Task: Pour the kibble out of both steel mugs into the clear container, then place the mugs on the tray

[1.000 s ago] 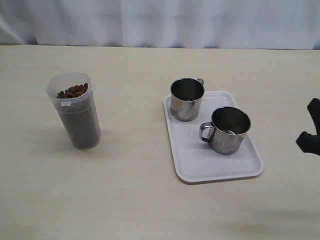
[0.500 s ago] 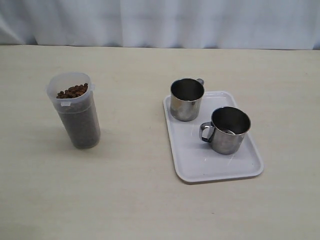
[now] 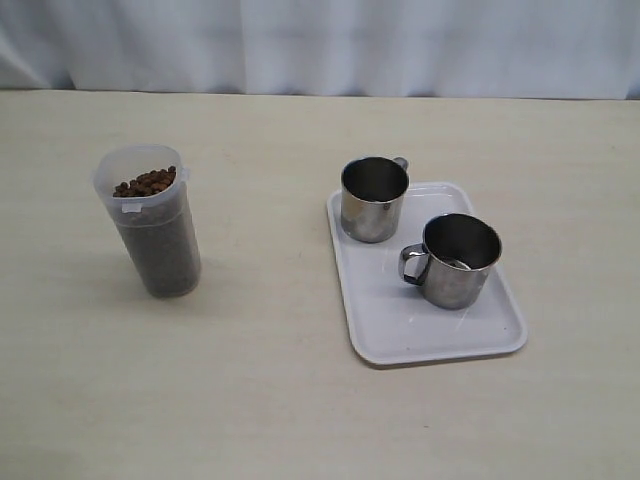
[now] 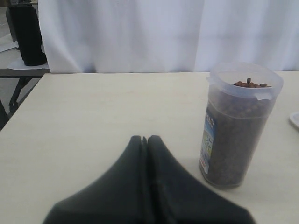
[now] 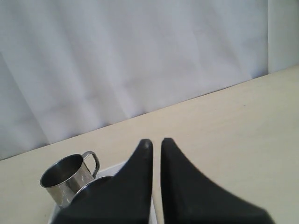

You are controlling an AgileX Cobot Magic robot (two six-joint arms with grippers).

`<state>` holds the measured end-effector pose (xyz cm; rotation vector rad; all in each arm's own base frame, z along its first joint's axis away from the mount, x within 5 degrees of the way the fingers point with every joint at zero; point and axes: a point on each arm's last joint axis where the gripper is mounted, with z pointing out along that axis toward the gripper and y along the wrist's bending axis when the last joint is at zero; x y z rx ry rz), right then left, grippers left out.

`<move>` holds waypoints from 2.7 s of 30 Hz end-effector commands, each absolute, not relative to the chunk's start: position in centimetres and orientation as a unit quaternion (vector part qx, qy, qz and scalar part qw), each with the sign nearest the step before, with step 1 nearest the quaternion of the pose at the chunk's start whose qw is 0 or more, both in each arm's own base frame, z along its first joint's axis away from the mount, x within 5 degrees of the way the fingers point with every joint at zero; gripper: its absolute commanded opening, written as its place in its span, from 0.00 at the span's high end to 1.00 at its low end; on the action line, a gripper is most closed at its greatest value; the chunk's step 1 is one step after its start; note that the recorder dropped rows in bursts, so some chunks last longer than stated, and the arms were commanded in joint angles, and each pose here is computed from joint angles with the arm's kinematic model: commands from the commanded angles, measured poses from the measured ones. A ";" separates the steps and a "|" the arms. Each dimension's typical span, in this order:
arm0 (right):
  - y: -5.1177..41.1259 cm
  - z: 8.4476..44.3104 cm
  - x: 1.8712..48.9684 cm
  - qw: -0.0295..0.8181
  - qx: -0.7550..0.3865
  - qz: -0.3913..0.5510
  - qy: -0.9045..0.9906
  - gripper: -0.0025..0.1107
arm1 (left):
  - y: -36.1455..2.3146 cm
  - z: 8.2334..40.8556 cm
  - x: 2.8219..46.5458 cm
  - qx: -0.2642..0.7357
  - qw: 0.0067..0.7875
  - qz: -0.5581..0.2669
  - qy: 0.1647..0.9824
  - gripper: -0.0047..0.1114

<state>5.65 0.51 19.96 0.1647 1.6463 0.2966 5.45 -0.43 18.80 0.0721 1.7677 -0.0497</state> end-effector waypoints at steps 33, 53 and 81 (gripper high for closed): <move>0.6 18.9 5.5 0.641 -0.026 0.042 0.766 0.94 | -0.4 18.8 5.5 0.036 0.636 -0.014 0.770 0.96; 0.5 19.4 5.6 0.662 -0.024 0.038 0.748 0.94 | -0.4 18.8 5.5 0.035 0.637 -0.014 0.770 0.96; 0.4 19.4 5.6 0.660 -0.011 0.031 0.750 0.94 | -0.4 18.8 5.5 0.035 0.636 -0.014 0.771 0.96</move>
